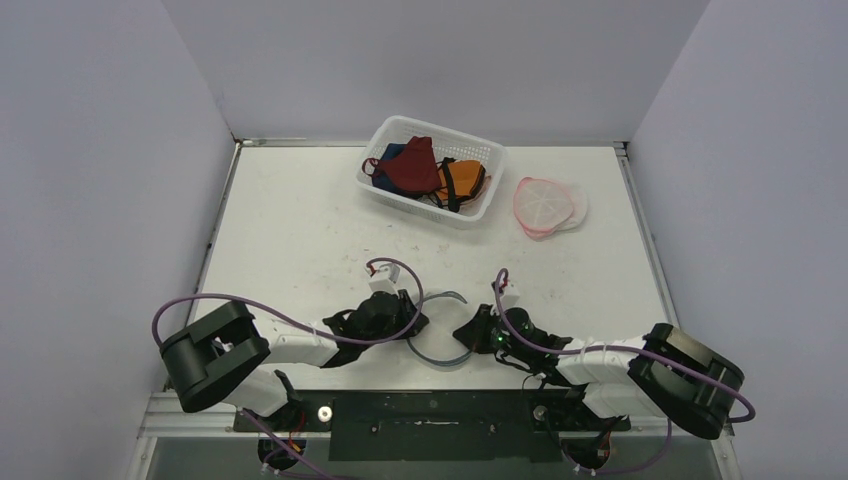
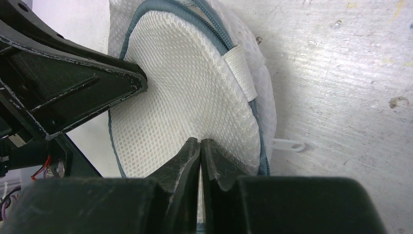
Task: Unzip the laundry bag and remove the bra
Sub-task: Close the laundry bag at the center of the board.
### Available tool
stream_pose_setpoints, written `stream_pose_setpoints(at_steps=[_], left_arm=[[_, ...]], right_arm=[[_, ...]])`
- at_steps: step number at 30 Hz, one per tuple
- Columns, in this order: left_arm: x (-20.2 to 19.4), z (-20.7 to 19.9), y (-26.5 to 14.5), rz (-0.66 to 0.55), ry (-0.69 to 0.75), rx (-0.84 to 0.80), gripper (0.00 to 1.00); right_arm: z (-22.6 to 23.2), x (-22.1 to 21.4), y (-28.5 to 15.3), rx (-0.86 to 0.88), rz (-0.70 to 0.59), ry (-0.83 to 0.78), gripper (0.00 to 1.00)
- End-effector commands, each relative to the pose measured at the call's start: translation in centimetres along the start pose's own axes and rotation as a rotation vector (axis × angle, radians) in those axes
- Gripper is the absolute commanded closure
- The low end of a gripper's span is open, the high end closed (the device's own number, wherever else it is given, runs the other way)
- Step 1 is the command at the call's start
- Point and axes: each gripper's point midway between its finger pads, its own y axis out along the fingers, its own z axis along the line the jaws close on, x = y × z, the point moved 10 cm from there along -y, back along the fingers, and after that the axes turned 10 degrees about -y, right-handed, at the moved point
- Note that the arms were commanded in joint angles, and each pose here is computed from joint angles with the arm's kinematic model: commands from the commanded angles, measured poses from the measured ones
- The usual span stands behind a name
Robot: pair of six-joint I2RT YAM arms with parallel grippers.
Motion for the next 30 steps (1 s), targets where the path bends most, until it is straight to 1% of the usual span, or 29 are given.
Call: stream_pose_setpoints(at_steps=[1, 7, 11, 12, 14, 18, 20, 24, 30], left_arm=[[-0.8, 1.4, 0.1, 0.027, 0.012, 0.046, 0.76], [-0.9, 1.2, -0.2, 0.019, 0.007, 0.006, 0.75], [-0.5, 0.5, -0.5, 0.013, 0.019, -0.013, 0.73], [-0.4, 0.4, -0.6, 0.011, 0.018, -0.013, 0.72], [-0.3, 0.2, -0.8, 0.007, 0.020, -0.018, 0.70], [0.0, -0.3, -1.1, -0.005, 0.017, -0.027, 0.65], [0.2, -0.9, -1.1, -0.016, 0.016, -0.038, 0.63], [0.4, -1.7, -0.7, -0.012, 0.041, -0.032, 0.62], [0.2, -1.4, -0.6, -0.002, 0.042, -0.020, 0.61]], right_arm=[[-2.7, -1.9, -0.3, -0.154, 0.047, -0.028, 0.95], [-3.2, -2.0, -0.3, -0.182, 0.048, -0.058, 0.95], [-1.9, -0.8, -0.4, -0.150, 0.028, -0.076, 0.93], [-1.4, -0.3, -0.6, -0.144, 0.016, -0.083, 0.90], [-0.5, 0.9, -1.0, -0.131, -0.006, -0.100, 0.82], [1.0, 3.1, -2.2, -0.113, -0.061, -0.131, 0.61], [1.0, 3.4, -2.5, -0.126, -0.069, -0.148, 0.55], [0.6, 3.1, -2.3, -0.149, -0.047, -0.155, 0.53], [0.3, 2.5, -1.8, -0.153, -0.030, -0.137, 0.53]])
